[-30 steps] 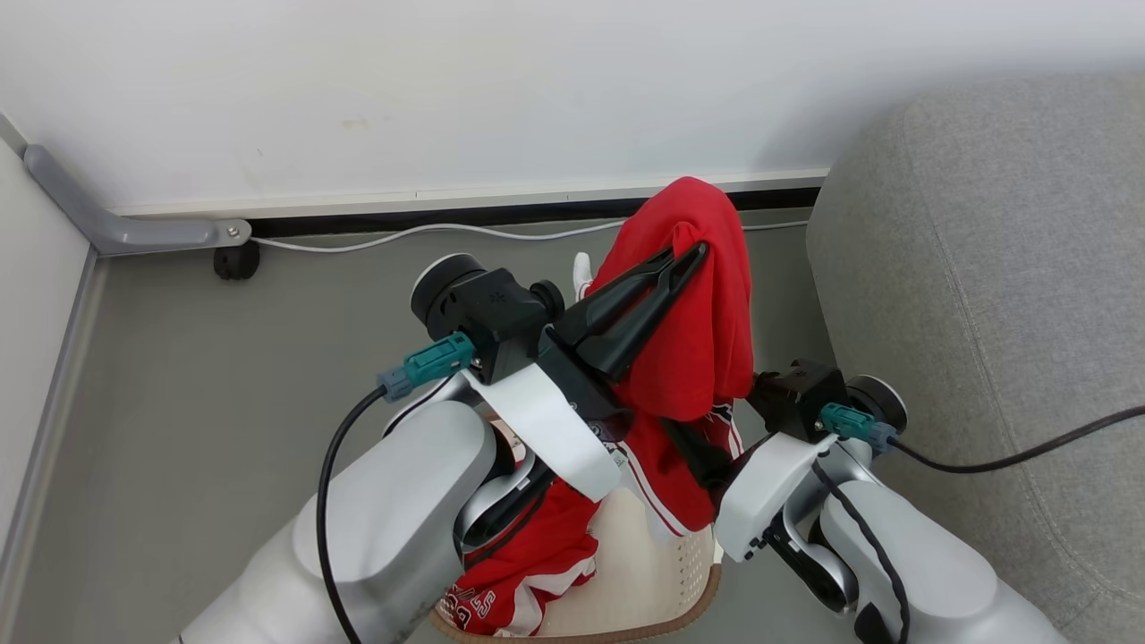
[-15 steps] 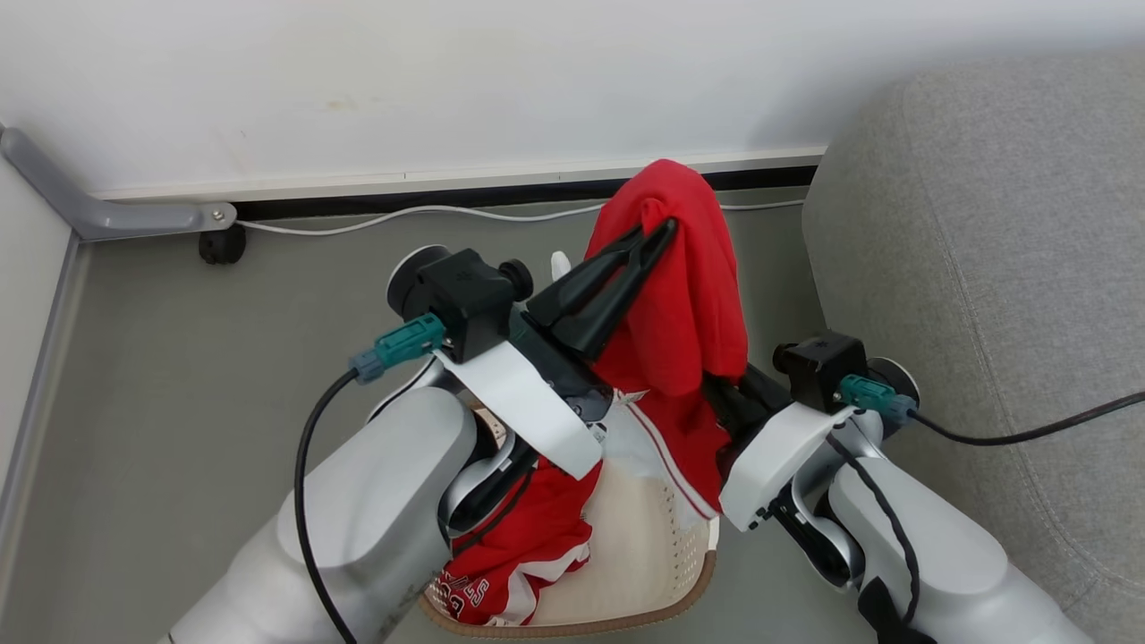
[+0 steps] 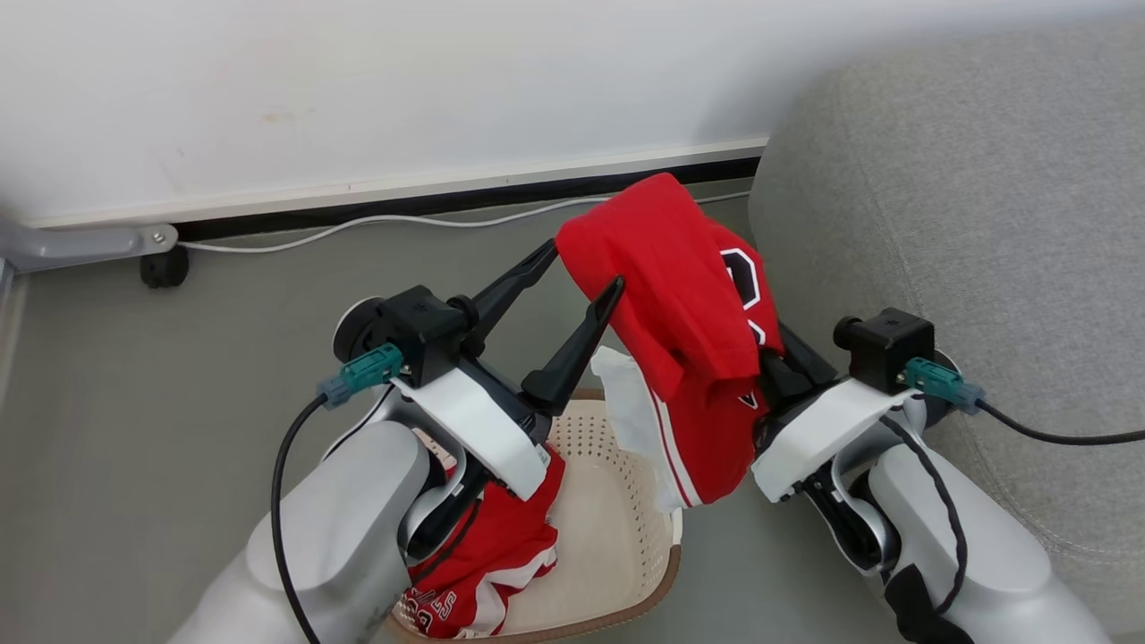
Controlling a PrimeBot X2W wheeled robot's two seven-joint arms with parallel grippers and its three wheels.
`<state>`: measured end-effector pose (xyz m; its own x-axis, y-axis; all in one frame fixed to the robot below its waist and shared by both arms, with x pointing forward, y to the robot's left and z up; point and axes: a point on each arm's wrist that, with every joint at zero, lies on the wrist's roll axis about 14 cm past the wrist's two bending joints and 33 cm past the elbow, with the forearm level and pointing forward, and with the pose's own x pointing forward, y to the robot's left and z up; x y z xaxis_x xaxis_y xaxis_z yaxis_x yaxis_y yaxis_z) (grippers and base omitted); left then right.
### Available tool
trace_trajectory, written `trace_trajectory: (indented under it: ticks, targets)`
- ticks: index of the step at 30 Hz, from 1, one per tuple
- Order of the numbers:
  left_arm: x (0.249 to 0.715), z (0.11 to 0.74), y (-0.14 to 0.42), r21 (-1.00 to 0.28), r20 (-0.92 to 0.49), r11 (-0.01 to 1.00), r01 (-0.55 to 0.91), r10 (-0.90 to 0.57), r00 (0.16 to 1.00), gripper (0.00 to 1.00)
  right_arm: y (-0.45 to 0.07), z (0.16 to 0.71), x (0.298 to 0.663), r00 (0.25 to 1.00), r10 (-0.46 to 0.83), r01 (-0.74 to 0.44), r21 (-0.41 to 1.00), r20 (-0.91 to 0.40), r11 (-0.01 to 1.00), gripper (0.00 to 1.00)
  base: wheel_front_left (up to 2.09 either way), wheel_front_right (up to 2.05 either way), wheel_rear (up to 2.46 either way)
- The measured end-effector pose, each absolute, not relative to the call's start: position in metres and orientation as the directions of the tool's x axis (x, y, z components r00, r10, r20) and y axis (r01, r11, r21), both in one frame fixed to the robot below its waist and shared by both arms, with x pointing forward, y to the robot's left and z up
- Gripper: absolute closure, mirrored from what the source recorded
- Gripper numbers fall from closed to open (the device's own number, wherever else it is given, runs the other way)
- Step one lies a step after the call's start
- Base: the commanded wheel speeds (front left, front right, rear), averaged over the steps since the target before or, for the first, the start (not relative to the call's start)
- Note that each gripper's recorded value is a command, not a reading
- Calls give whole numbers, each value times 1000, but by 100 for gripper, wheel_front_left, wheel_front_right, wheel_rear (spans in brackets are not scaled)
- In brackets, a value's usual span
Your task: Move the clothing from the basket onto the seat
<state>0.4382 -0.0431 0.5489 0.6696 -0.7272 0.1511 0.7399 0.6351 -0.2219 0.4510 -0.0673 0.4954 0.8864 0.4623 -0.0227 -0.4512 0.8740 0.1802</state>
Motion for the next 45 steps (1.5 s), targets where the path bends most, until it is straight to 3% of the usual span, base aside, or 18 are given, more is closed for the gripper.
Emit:
trace_trajectory:
  ticks: [14,21,37,45]
  targets:
    - [406,518,-78,-259,86,558,788,-800,594,0,-162,534,429,974,205,-219,176,93,960,100,0,0,0]
    - [388,521,-115,-269,108,457,848,-861,498,0,-211,556,405,986,70,-94,161,151,983,100,0,0,0]
    - [331,520,-192,-277,125,185,943,-966,226,0,-316,571,327,943,-263,241,123,204,963,100,0,0,0]
    - [333,512,-195,-294,125,149,944,-973,193,0,-340,563,307,911,-365,353,94,189,931,100,16,16,16]
